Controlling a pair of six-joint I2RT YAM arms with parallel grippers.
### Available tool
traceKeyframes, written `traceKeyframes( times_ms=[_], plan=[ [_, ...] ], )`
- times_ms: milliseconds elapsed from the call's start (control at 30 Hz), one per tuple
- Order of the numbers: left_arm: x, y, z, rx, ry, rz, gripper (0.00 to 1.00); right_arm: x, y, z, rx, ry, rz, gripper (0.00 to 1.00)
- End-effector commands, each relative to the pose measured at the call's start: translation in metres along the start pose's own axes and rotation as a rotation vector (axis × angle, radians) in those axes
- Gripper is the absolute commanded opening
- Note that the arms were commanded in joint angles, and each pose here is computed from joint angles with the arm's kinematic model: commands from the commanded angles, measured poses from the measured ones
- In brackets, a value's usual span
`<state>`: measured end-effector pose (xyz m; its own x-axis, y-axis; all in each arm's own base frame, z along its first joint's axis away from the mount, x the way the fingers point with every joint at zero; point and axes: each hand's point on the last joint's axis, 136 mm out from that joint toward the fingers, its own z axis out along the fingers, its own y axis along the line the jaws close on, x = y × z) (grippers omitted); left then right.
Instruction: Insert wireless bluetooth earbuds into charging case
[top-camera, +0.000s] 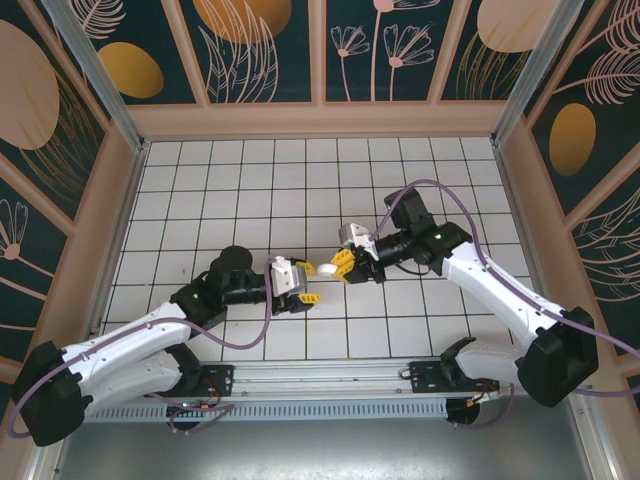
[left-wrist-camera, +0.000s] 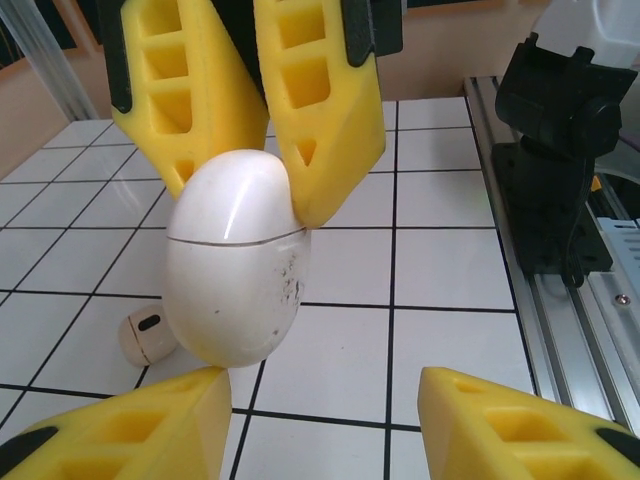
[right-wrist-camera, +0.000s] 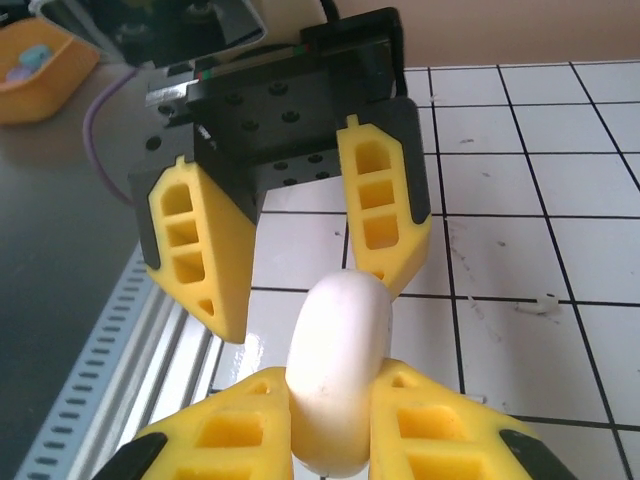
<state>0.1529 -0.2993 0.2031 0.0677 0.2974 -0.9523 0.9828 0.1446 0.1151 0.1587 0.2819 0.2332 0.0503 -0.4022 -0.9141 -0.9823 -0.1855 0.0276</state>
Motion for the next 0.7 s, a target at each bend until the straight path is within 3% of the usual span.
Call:
traceKeyframes(
  times_ms=[0, 467, 567, 667],
  plan=[
    [-0.012, -0.006, 0.001, 0.045, -0.033, -0.001, 0.50, -0.005, 0.008, 0.000, -0.051, -0.002, -0.089, 0.15],
    [-0.013, -0.002, 0.005, 0.035, -0.030, -0.006, 0.51, 0.000, 0.015, 0.014, -0.112, 0.052, -0.070, 0.15],
    [-0.014, -0.003, 0.004, 0.039, -0.035, -0.008, 0.46, 0.000, 0.013, 0.015, -0.101, 0.059, -0.070, 0.16],
    [-0.015, -0.003, 0.004, 0.040, -0.033, -0.008, 0.35, 0.000, 0.011, 0.015, -0.094, 0.063, -0.069, 0.16]
  ],
)
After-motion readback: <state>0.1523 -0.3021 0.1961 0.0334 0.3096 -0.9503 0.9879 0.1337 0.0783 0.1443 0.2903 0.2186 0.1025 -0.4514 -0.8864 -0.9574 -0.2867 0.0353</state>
